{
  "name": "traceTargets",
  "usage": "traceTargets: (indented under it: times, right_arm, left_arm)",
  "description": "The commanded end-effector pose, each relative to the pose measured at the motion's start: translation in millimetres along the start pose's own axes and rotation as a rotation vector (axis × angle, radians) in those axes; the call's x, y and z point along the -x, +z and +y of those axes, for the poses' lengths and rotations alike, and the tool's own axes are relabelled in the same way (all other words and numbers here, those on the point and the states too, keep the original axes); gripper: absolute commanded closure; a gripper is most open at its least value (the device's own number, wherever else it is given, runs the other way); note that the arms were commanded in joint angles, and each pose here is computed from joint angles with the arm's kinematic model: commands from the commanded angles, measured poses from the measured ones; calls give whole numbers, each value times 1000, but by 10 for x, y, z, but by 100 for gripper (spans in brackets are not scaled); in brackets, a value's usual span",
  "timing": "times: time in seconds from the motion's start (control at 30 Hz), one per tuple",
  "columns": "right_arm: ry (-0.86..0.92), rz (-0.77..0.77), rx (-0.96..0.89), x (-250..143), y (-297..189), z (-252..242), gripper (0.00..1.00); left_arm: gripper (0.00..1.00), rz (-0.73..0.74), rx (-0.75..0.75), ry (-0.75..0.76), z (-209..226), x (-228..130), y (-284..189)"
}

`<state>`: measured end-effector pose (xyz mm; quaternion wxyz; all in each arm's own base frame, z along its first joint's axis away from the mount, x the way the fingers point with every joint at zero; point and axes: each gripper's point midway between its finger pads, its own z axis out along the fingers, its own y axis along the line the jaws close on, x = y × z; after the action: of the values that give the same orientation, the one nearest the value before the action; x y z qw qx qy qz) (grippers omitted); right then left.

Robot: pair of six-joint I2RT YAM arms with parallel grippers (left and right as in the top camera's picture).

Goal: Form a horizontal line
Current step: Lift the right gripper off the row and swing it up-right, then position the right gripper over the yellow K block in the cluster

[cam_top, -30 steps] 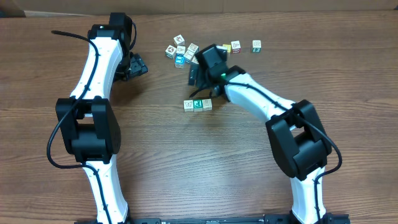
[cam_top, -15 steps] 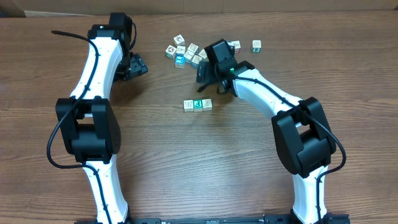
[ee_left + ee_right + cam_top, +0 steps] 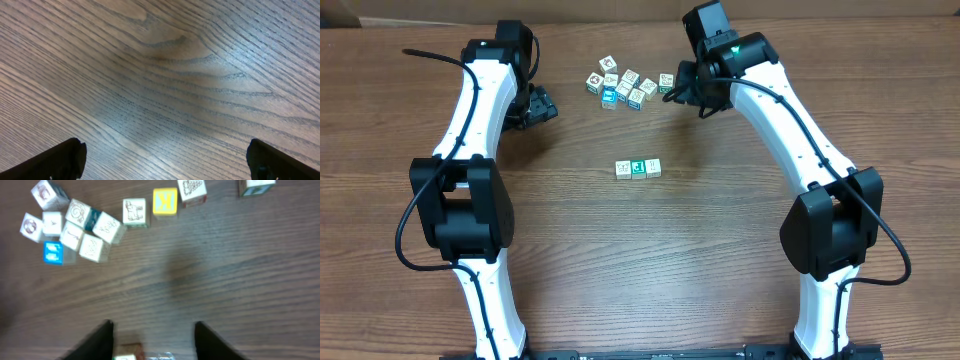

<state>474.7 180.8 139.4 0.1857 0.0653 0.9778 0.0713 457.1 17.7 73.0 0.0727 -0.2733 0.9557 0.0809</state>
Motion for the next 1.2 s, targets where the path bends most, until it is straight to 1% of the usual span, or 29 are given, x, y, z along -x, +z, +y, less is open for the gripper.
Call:
traceTargets:
  times: [0.0,0.03,0.1,0.17,0.27,0.3,0.33,0.37,0.4,0.43,0.47,0.53,0.57,0.63,0.7,0.83,0.87,0.93,0.97,1.1,1.17]
  right_arm:
    - [2,-2,2,6,51,24,80]
    - [1,0,1,0,58,23,86]
    - [1,6,-2,-14,69,16,92]
    - [2,-1,2,5,69,29,92]
    - [0,-15,10,33,68,57,79]
    - [0,-20,13,46,72,63,70]
    - [0,-28,17,66,75,75,66]
    - [0,-40,23,96,75,89,66]
    - [1,-54,30,129,73,107,60]
    - [2,-72,36,172,77,124,52]
    - [3,-91,38,217,73,134,47]
    - [8,-142,25,333,61,119,44]
    - [11,-170,12,392,53,100,42]
    - [21,-235,-30,530,47,39,33]
    - [30,-279,-60,624,50,-13,29]
    - [50,-306,-87,726,162,-118,27]
    - [56,-307,-90,747,233,-149,27]
    - [68,-307,-98,784,380,-217,19]
    - [74,-303,-103,796,498,-261,18]
    - [90,-287,-111,803,876,-374,16]
    - [90,-272,-87,780,1021,-352,16]
  left_arm:
    - [0,-39,-14,0,-13,72,-144]
    - [1,-38,-13,0,-12,71,-144]
    - [0,-38,-13,0,-12,71,-144]
    - [0,-38,-13,0,-12,71,-144]
    - [0,-38,-13,0,-12,71,-144]
    - [0,-38,-13,0,-12,71,-144]
    - [0,-38,-13,0,-12,71,-144]
    - [0,-38,-13,0,-12,71,-144]
    - [0,-39,-14,0,-13,72,-144]
    - [0,-38,-13,0,-12,71,-144]
    - [0,-38,-13,0,-12,71,-144]
    - [0,-38,-13,0,-12,71,-144]
    - [0,-39,-14,0,-13,72,-144]
    - [0,-39,-14,0,-13,72,-144]
    - [0,-38,-13,0,-12,71,-144]
    - [0,-38,-13,0,-12,71,-144]
    - [0,-38,-13,0,-12,71,-144]
    - [0,-38,-13,0,-12,71,-144]
    - [0,-38,-13,0,-12,71,-144]
    - [0,-38,-13,0,-12,71,-144]
    - [0,-39,-14,0,-13,72,-144]
